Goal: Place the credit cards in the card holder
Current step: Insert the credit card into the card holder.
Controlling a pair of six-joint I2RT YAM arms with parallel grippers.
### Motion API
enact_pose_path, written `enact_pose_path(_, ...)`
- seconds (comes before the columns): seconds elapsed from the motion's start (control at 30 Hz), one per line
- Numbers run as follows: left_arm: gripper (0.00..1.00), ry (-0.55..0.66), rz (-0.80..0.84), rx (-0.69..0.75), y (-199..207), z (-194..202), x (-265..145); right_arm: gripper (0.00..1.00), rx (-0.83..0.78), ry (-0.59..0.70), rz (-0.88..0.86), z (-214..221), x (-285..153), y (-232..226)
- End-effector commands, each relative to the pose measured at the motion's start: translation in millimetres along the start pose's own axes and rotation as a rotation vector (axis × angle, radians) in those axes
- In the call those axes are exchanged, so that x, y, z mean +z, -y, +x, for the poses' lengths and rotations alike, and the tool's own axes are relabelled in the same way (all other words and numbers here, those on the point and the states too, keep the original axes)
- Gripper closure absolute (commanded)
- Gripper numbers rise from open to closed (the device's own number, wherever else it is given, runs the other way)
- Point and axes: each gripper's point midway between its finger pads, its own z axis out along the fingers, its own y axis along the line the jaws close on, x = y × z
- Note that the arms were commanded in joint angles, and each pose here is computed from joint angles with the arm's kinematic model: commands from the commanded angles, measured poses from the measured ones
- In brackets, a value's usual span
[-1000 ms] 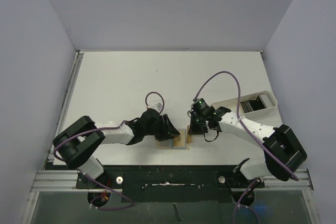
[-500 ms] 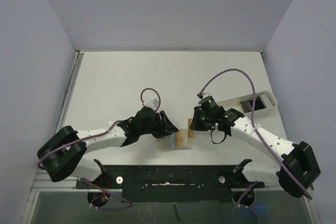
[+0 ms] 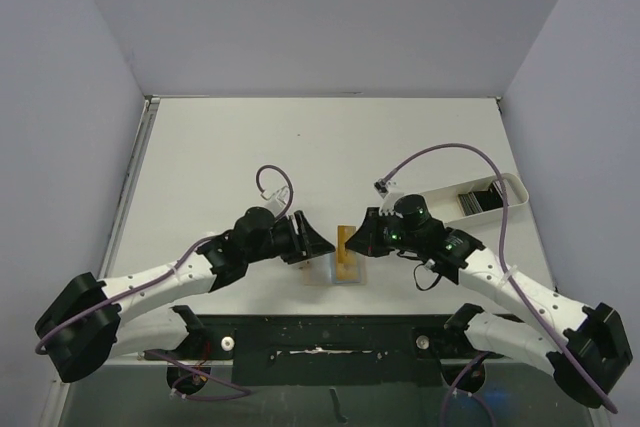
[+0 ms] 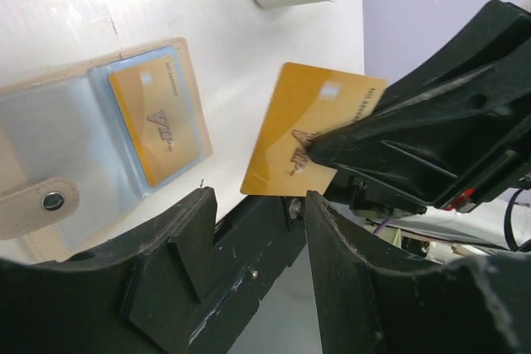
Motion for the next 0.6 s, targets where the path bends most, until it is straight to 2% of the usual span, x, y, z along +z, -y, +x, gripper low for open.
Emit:
enact_pose_path(0.0, 0.54, 0.003, 0.118, 0.048, 27, -4, -6, 1.00, -0.016, 0.160, -0.172, -28, -19, -37)
enact_pose_path(0.23, 0.55, -0.039, 0.247, 0.014, 45, 3, -5, 0.99, 0.014, 0.250, -0.321, -35, -38, -61)
enact_pose_path(0.37, 0.62, -0.039, 0.284, -0.017, 48, 5, -7, 0.97, 0.033, 0.248, -0.321, -33, -36, -59)
enact_pose_path(0.4, 0.68, -0.039, 0.288, -0.022, 48, 5, -7, 0.96, 0.036, 0.243, -0.321, -32, -35, -59)
enact_pose_path(0.43, 0.81, -0.038, 0.289, -0.025, 48, 5, -7, 0.95, 0.039, 0.237, -0.322, -31, -35, -58)
enact_pose_path(0.5, 0.95, -0.033, 0.289, -0.029, 48, 4, -7, 0.92, 0.043, 0.229, -0.321, -30, -33, -58)
enact_pose_path(0.53, 1.00, -0.027, 0.294, -0.032, 49, 3, -8, 0.89, 0.045, 0.226, -0.318, -30, -33, -58)
enact_pose_path(0.57, 1.00, -0.020, 0.299, -0.037, 49, 3, -9, 0.87, 0.045, 0.227, -0.312, -30, -33, -57)
